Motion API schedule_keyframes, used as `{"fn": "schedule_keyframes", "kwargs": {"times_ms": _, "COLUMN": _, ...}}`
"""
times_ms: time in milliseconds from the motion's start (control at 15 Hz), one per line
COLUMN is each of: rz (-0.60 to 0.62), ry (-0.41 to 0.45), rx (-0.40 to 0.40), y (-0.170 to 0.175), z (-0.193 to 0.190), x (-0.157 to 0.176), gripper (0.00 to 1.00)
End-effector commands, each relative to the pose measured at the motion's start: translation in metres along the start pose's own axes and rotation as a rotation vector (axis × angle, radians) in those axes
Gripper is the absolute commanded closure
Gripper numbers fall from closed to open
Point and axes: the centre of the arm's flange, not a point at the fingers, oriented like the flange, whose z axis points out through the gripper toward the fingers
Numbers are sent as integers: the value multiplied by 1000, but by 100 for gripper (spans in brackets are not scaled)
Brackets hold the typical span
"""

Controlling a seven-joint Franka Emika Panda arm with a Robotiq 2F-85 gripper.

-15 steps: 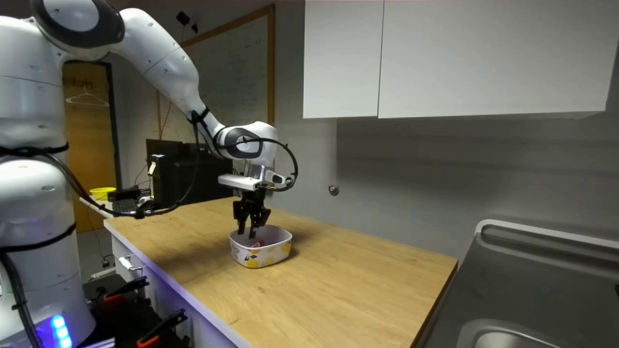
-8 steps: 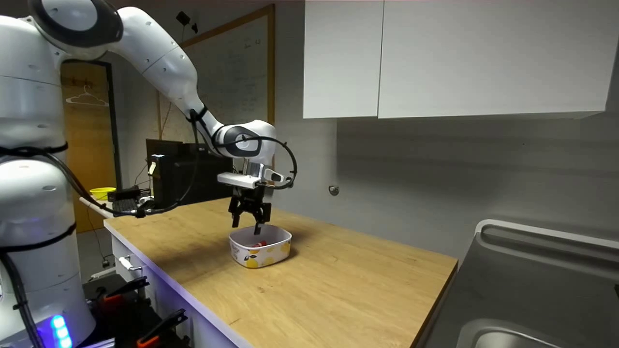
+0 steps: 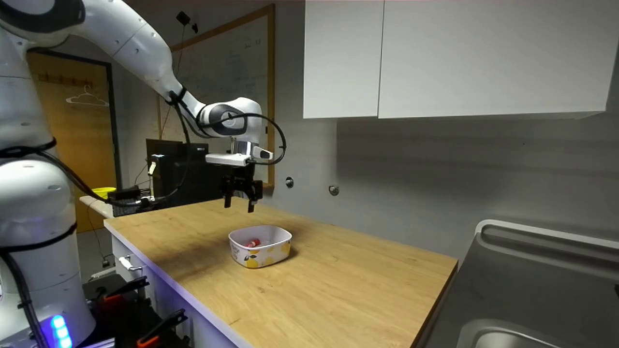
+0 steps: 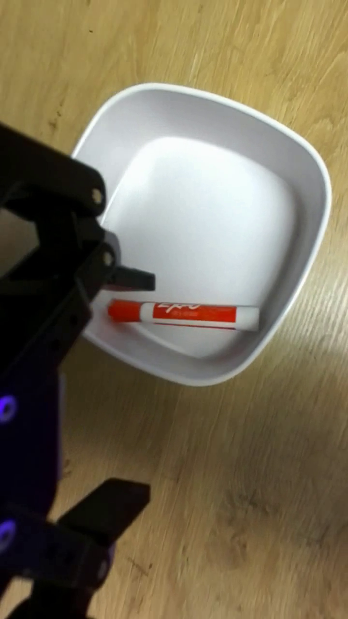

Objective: Put the marker in the bowl

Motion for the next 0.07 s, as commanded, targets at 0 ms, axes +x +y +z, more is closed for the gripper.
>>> {"fn": "schedule_keyframes", "kwargs": {"times_ms": 0, "rz": -28, "ry": 50, "rx": -30, "y": -17, "z": -26, "x": -27, "gripper": 0}}
